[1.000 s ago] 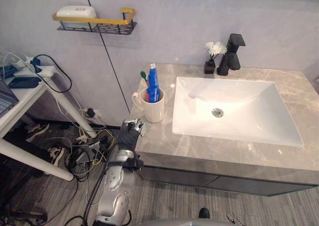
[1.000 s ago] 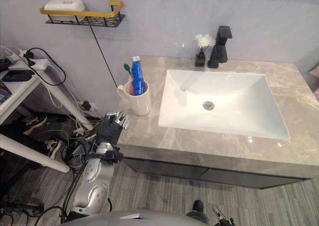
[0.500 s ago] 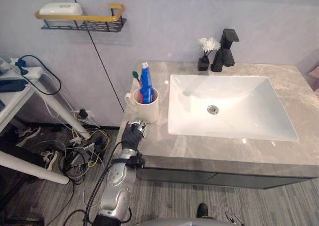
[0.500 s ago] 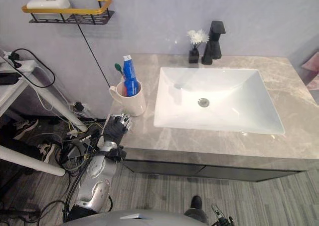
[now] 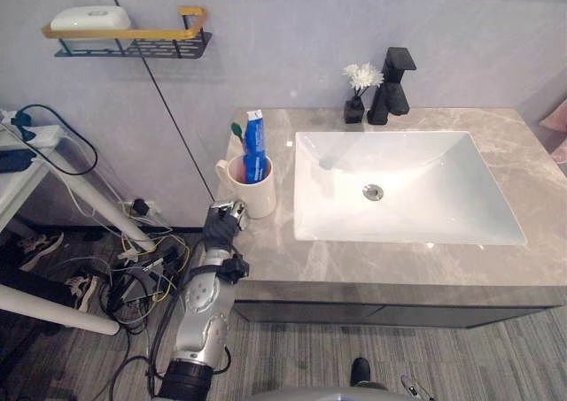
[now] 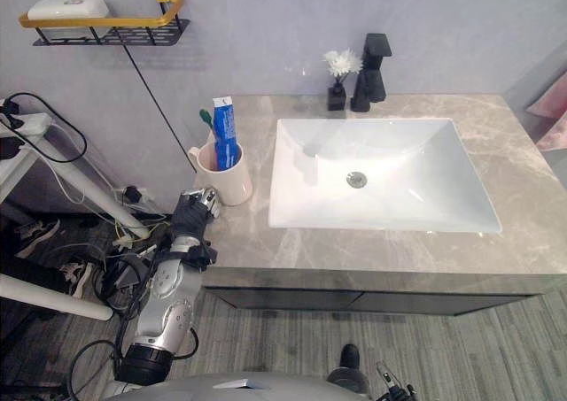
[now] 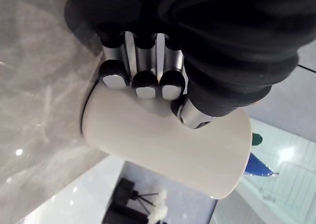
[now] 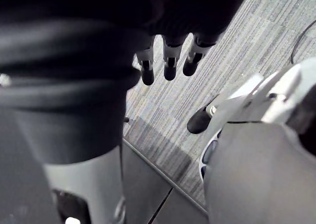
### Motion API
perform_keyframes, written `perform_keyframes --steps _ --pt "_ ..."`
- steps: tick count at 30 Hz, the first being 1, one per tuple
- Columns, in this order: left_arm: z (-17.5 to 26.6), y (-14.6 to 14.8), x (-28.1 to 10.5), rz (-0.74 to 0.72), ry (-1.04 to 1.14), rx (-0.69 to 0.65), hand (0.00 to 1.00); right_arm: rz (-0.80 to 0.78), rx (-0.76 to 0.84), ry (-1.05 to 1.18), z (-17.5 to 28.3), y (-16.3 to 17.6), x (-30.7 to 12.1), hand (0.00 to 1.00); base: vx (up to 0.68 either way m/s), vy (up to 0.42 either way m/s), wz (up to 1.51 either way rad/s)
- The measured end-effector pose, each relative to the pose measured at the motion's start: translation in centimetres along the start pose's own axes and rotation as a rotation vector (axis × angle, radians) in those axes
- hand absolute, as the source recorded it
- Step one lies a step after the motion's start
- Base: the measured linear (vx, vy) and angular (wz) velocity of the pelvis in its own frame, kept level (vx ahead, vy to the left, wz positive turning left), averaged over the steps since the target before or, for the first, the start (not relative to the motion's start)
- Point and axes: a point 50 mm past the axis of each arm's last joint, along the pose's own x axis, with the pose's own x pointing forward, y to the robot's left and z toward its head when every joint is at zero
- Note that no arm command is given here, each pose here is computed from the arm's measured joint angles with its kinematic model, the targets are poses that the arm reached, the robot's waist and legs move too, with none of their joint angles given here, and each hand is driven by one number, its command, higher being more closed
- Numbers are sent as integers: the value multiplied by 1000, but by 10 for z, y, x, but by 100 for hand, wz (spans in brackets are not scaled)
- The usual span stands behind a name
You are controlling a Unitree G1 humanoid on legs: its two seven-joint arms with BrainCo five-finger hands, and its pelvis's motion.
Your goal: Organize washtable
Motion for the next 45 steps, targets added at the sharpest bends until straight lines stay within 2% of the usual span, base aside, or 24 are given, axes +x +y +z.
perform_keyframes --steps 26,45 --pt "11 7 32 108 -55 52 100 -3 1 -10 5 -1 1 0 5 5 -4" --pt "33 23 54 284 -135 24 100 -14 27 -18 7 -3 2 0 10 15 -8"
